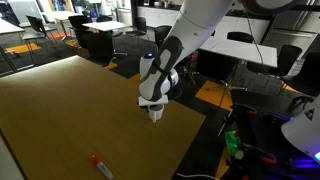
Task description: Move the mug toward the middle of the table
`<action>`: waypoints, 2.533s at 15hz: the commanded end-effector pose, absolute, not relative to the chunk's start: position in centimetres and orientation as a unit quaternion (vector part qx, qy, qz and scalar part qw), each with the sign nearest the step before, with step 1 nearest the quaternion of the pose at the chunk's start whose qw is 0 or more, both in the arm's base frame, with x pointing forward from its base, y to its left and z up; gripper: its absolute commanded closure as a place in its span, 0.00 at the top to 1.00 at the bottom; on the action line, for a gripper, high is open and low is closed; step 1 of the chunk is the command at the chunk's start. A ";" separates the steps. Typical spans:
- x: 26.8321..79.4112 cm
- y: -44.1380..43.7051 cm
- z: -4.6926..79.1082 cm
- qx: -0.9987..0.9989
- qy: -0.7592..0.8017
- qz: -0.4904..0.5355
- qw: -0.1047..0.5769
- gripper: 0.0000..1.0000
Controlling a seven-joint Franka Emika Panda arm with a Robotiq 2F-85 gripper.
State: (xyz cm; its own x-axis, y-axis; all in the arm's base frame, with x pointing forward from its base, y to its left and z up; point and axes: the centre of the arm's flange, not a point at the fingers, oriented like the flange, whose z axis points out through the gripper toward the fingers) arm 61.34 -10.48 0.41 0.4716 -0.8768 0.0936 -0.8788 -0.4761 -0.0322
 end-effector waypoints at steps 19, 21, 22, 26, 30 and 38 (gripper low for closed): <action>72.3 -6.0 3.4 0.906 -0.419 0.049 0.045 0.03; 72.8 -5.5 3.1 0.909 -0.411 0.045 0.052 0.03; 73.0 -5.4 2.8 0.911 -0.408 0.040 0.055 0.03; 73.2 -5.3 2.0 0.913 -0.401 0.029 0.065 0.03; 73.6 -5.2 1.8 0.918 -0.391 0.027 0.066 0.03; 74.8 -3.5 1.5 0.933 -0.357 0.020 0.032 0.03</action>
